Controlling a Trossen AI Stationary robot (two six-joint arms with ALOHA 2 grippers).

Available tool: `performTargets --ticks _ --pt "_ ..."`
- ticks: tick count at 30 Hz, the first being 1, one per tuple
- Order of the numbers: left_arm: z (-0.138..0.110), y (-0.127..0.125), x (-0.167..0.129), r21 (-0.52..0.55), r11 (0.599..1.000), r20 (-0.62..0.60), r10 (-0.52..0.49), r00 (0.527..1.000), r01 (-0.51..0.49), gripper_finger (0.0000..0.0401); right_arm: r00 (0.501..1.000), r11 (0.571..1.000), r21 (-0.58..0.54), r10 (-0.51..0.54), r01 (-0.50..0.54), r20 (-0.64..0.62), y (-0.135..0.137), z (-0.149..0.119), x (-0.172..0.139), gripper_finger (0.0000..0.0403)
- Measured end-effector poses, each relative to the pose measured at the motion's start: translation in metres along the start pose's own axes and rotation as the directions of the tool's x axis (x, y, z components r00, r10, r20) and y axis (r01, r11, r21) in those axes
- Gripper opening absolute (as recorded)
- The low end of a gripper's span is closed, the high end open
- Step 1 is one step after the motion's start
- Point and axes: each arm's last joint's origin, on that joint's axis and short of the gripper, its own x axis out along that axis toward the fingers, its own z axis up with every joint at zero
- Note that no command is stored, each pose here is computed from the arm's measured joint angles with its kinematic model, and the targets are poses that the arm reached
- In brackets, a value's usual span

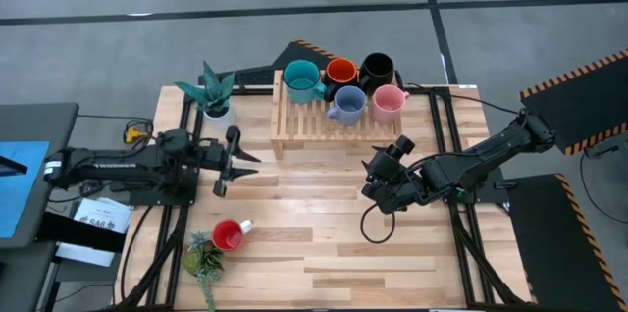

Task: Place coffee mugs
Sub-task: Put the red mug on the shelf

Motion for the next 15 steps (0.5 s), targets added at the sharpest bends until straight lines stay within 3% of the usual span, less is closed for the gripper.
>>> performTargets --ticks 15 --pt "-0.0022 -0.0026 0.0016 0.042 0.998 -0.025 0.053 0.998 -0.052 0.0112 1.000 1.000 -0.021 0.001 -0.001 0.001 0.0001 0.0002 0.0000 0.0249"
